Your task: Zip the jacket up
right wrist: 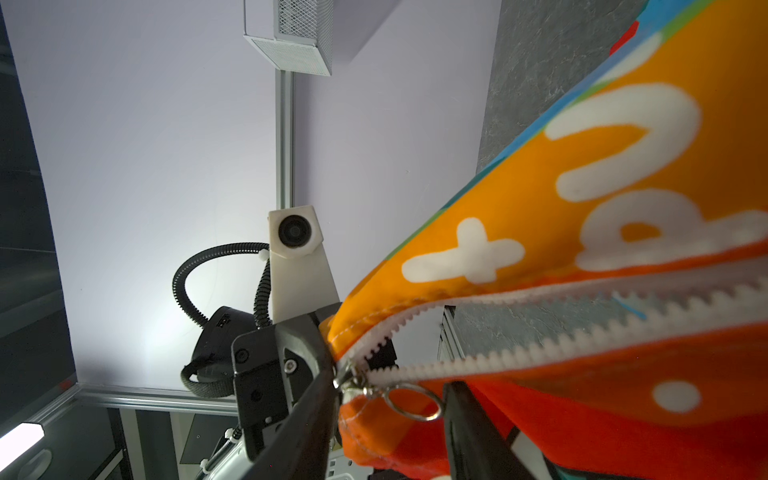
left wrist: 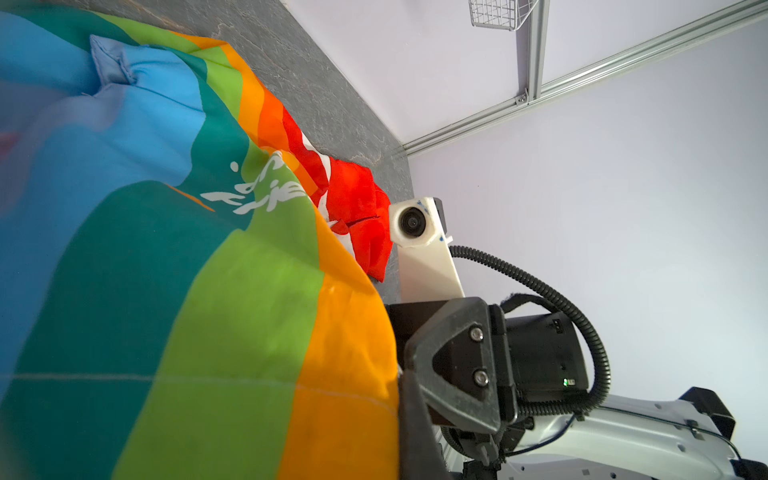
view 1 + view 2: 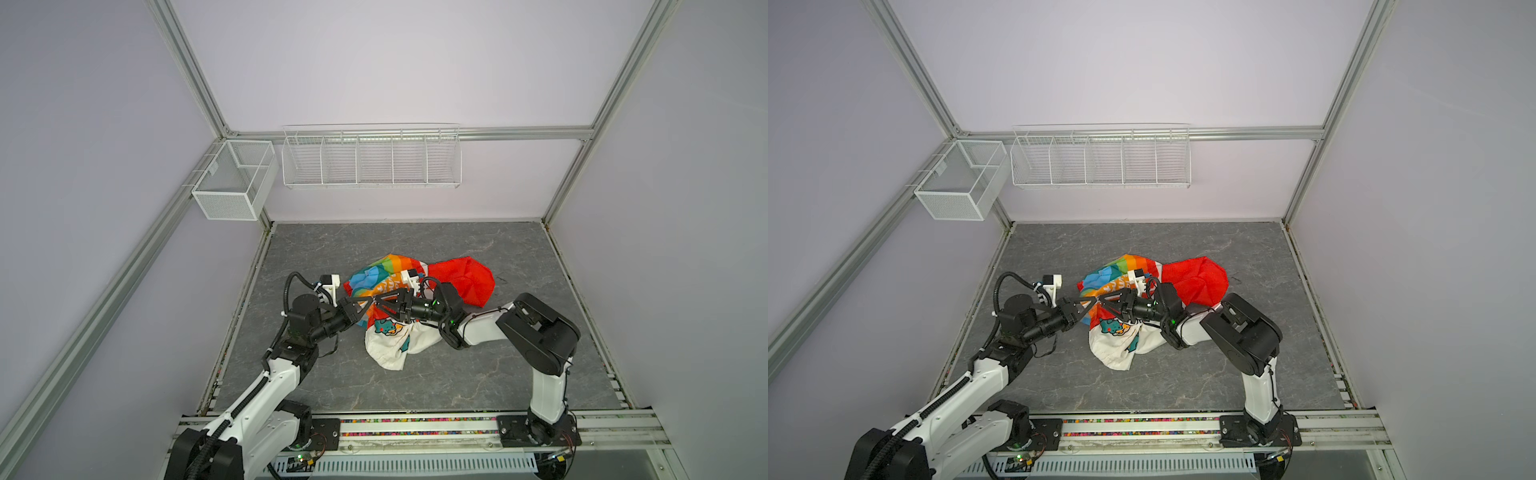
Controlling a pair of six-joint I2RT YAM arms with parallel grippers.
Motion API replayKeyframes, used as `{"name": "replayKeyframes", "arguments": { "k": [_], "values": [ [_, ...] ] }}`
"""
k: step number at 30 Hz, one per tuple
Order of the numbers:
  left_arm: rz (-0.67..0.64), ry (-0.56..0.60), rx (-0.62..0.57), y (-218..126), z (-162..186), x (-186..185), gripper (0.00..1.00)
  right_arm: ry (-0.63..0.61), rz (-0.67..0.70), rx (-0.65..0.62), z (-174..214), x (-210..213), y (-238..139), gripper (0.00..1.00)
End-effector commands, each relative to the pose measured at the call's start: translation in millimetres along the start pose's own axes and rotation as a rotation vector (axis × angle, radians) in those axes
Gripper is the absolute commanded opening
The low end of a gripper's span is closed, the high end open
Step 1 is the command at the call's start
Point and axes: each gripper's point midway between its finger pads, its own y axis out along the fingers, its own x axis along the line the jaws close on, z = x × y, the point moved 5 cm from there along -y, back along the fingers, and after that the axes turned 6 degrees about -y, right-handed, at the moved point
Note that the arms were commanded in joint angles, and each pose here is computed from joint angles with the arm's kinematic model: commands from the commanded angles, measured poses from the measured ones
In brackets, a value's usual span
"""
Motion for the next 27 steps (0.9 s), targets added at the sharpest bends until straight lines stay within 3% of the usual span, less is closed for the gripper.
{"name": "replayKeyframes", "arguments": {
  "k": [1,12,27],
  "values": [
    [0.033,0.016,-0.006,-2.5,-1.9,-6.7,0.0,0.009,-0.07,-0.009,1.6,23.5,-4.2,0.43],
    [0.032,0.014,-0.011,-3.2,-3.8,-6.2,0.0,0.006,-0.07,-0.01,3.0,26.6,-6.6,0.29],
    [0.028,0.007,-0.009,-3.3,-3.3,-3.9,0.0,-0.01,-0.067,0.013,3.7,31.0,-2.2,0.23]
  ]
}}
